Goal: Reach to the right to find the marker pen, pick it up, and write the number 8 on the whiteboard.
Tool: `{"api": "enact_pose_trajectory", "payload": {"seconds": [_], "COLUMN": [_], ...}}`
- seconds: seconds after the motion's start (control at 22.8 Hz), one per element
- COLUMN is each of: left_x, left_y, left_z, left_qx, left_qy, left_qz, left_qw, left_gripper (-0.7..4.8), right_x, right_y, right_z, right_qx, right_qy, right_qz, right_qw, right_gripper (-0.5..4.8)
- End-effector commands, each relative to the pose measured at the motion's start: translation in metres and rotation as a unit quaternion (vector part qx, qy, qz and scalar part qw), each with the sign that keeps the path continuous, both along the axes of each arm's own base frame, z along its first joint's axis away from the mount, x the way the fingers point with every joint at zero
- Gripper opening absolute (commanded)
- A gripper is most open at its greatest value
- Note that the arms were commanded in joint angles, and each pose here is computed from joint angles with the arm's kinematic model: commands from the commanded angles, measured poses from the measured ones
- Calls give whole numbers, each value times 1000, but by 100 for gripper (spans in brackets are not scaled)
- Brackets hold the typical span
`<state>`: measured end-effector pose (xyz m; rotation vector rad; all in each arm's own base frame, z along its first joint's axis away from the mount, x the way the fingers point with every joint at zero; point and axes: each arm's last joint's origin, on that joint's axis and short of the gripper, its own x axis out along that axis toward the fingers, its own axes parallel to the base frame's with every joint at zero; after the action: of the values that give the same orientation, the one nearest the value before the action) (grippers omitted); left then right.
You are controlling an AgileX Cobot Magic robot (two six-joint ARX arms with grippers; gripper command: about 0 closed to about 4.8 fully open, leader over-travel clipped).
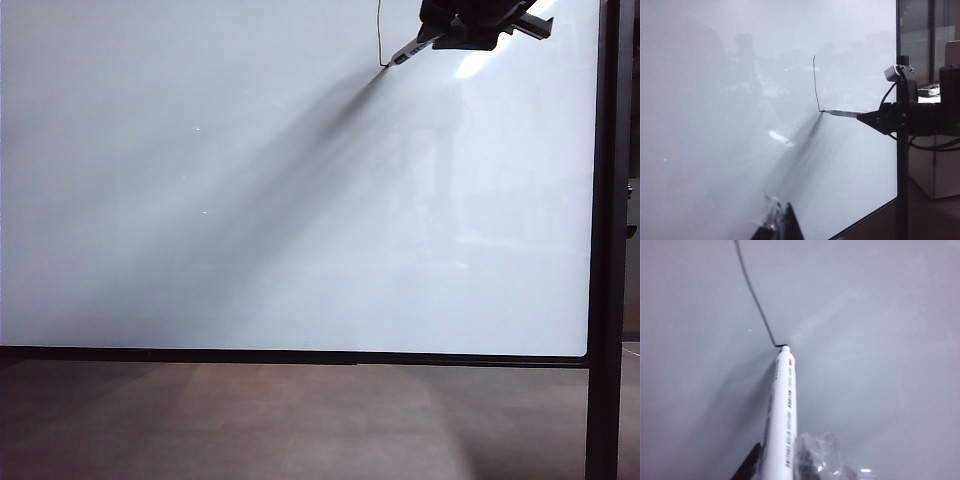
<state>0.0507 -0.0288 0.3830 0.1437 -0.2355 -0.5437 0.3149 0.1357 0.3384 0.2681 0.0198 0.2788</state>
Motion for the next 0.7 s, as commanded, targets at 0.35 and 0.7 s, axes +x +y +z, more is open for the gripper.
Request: {"api": "enact_pose_trajectory", "payload": {"seconds": [0.35, 0.7], "left_x": [-1, -1], "left_y": [0, 0], "left_z": [2, 2], "left_qx": [-3, -3], "left_qy": [-7, -7], "left_qz": [-2, -1], "left_qw": [1000, 1000], "left_gripper": [-5, -5], "right_x": [2, -8], "right_y": [-35, -51], "right_z": [8, 10], "right_qx": [5, 6], "right_qy": [-4, -9], "right_qz": [-101, -107], "right_qw": [995, 994], "right_gripper": [-5, -5]}}
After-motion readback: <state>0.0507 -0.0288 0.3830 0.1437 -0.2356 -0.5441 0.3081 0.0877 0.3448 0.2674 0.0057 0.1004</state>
